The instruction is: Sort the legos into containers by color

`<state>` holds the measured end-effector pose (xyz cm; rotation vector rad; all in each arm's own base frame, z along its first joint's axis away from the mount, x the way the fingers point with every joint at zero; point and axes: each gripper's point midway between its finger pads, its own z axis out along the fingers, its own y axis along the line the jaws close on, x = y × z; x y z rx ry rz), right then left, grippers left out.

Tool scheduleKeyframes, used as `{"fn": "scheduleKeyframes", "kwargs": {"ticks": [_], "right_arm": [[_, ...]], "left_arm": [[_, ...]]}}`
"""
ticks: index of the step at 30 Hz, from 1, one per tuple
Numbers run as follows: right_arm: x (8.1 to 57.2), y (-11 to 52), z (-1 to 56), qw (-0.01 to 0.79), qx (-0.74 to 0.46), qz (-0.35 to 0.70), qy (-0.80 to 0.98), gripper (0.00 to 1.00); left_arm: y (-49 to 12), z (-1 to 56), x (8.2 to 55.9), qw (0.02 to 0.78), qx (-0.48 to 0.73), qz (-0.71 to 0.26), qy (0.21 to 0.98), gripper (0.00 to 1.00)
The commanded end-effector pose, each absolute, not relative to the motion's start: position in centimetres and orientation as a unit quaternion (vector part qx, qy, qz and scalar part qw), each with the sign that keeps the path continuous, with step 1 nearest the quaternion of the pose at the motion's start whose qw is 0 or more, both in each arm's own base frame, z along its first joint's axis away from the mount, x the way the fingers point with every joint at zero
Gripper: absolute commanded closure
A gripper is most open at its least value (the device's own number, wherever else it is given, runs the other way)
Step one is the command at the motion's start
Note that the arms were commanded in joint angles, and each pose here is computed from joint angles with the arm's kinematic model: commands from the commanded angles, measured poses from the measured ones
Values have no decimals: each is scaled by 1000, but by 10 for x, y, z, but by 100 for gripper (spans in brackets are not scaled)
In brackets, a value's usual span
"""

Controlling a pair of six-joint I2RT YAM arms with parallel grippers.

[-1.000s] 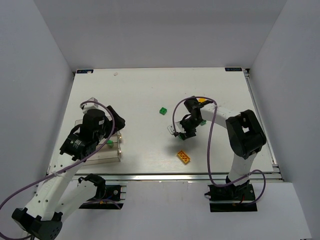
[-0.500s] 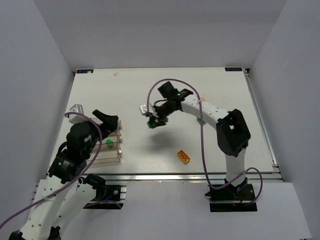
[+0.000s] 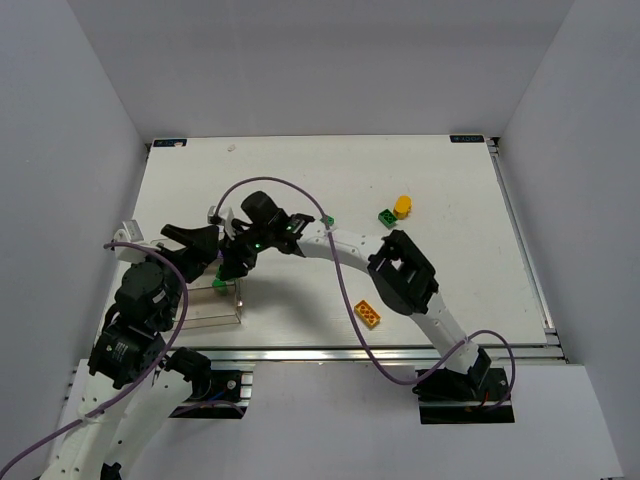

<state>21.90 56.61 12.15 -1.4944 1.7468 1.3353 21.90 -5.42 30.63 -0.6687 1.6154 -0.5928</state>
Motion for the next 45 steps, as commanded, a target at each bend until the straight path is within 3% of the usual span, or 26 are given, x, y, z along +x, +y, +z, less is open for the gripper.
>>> {"fn": "scheduleKeyframes", "kwargs": {"ticks": [1,4,7,8,11,15,17,19,22,23,26,28,31,36,37,38,39,40,42,44,45], "right_arm": [[229,597,161,307,-493,497,645,100],[252,601,152,342,-462,464,674,99],[257,605,150,353,-461,457,674,75],[256,607,150,352,-461,458,674,61],[255,607,149,346,-467,467,667,44],[246,606,161,335,-471,491,652,41],[243,602,169,325,-470,507,646,41],[243,597,174,314,-465,519,644,44],[263,579,196,323,-432,520,662,82],[271,569,202,332,-416,510,676,100],[312,524,201,341,-361,465,733,100],[350,485,198,346,-317,440,765,100],[378,428,194,323,-280,436,792,100],[405,342,193,316,-242,415,819,100],[404,334,194,318,-255,413,815,100],[416,310,200,341,-262,394,812,90],[413,301,200,334,-265,388,817,72],[413,289,198,332,-266,384,820,47],[414,264,199,333,-262,367,828,35],[409,250,197,332,-255,359,834,34],[412,236,195,335,-242,354,839,34]], "left_arm": [[-53,308,220,607,-290,-255,695,2],[-54,309,219,608,-288,-258,693,2],[-56,313,219,610,-280,-261,694,2],[-57,314,218,611,-276,-263,694,2],[-59,322,217,617,-263,-270,690,2],[-69,328,218,622,-240,-289,686,9],[-74,330,220,624,-229,-301,683,16],[-82,332,222,623,-216,-318,681,42],[-98,320,228,603,-198,-334,697,81],[-105,315,231,595,-191,-340,703,87],[-134,297,243,555,-152,-366,731,92],[-159,273,248,512,-121,-385,758,91],[-185,257,259,487,-86,-417,762,79],[-216,212,282,435,-37,-422,794,35],[-220,210,291,432,-30,-415,800,31],[-227,182,303,400,-31,-397,826,28],[-230,173,312,390,-29,-387,835,22],[-236,181,327,391,-29,-383,836,19],[-244,140,348,348,-44,-344,871,15],[-252,139,373,339,-60,-320,883,13],[-251,109,385,320,-80,-279,902,12]]}}
